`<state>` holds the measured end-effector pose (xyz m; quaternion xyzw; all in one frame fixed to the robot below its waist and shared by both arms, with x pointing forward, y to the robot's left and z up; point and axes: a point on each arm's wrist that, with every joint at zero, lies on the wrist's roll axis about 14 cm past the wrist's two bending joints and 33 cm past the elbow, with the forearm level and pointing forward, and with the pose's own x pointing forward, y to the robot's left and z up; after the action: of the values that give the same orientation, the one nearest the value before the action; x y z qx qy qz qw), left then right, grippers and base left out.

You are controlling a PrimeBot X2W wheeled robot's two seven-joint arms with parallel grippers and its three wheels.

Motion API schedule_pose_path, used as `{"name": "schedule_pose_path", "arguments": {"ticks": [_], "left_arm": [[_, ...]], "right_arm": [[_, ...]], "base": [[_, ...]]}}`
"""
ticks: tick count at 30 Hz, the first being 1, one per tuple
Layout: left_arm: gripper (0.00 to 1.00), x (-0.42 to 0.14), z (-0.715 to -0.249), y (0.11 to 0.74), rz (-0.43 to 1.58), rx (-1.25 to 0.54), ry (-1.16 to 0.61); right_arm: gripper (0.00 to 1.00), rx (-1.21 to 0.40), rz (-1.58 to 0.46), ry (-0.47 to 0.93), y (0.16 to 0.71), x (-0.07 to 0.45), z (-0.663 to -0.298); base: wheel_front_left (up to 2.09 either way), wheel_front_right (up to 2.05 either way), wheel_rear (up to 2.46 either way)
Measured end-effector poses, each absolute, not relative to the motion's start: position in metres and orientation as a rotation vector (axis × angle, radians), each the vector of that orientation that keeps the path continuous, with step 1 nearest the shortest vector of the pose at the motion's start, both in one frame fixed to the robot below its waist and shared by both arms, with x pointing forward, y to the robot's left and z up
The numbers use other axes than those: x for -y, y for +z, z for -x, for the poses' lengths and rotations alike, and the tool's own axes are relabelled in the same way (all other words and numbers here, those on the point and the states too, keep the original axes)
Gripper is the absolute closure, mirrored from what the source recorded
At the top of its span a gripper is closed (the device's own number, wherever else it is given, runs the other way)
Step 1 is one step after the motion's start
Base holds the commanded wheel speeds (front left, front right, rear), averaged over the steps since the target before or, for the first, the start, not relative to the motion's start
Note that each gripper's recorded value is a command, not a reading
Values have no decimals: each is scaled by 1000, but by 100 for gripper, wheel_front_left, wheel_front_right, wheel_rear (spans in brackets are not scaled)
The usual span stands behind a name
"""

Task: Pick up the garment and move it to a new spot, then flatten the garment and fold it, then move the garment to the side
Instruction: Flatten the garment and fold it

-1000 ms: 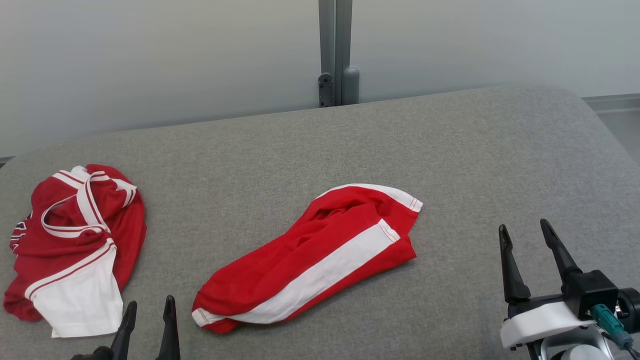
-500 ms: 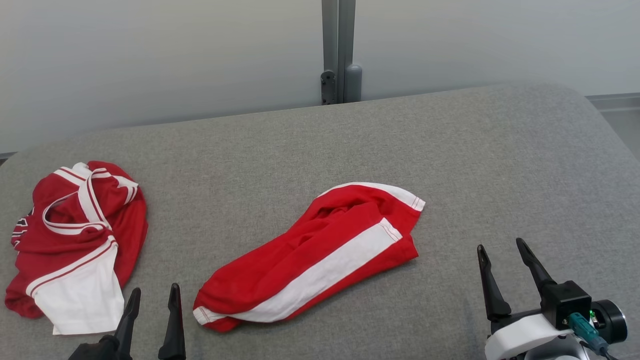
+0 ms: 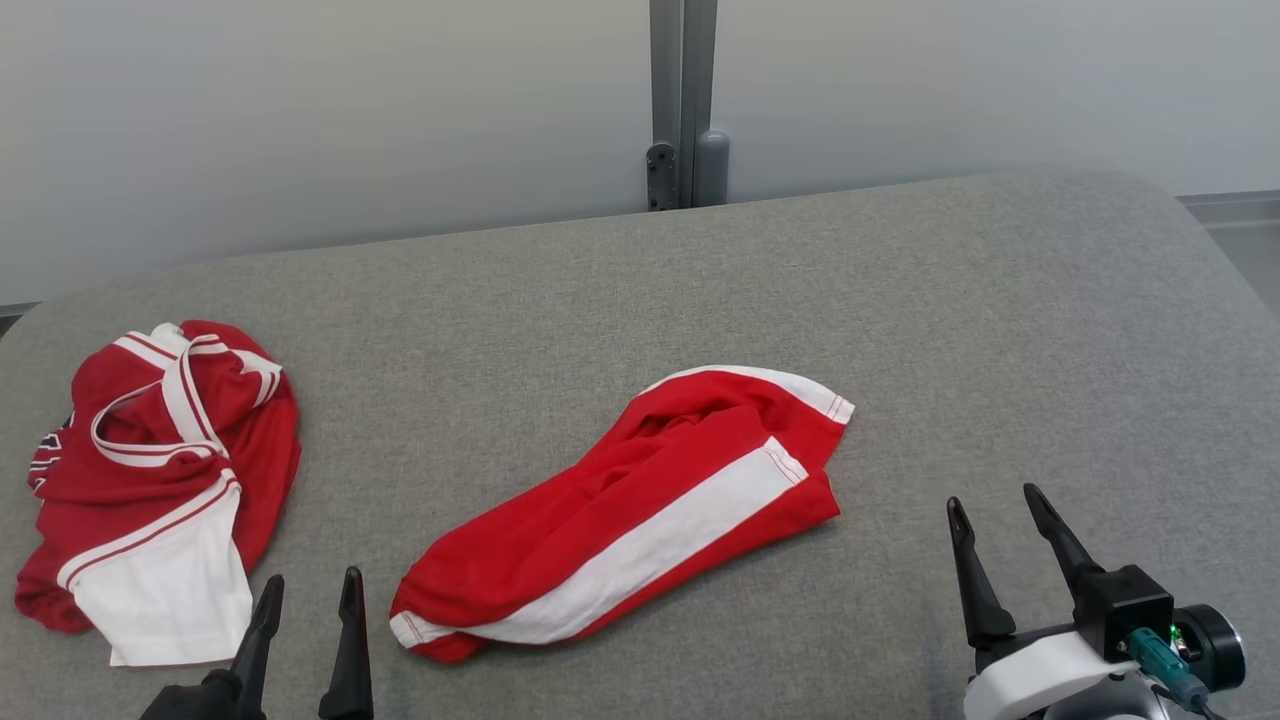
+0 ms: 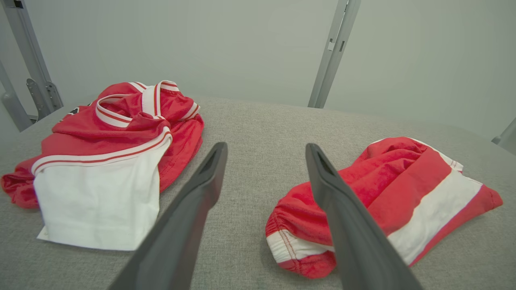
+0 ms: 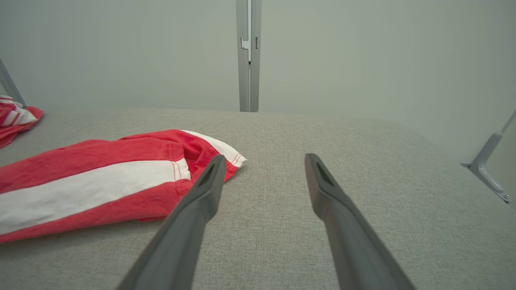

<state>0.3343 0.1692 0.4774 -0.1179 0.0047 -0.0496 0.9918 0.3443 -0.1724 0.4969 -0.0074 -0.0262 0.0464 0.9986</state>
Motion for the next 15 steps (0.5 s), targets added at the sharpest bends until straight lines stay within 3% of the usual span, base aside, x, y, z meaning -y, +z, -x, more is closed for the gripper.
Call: {"name": "schedule_pose_path", "arguments": {"ticks": [5,15], "left_arm": [[0,-169,-332,463,220,-58,-104],[0,-152,-334,410,233,-367,-190]], "right_arm": [[0,84,-34,139,507,156,-357],[0,-153,36,389,469,76,-413]], "base": [[0,0,0],[0,0,0]]}}
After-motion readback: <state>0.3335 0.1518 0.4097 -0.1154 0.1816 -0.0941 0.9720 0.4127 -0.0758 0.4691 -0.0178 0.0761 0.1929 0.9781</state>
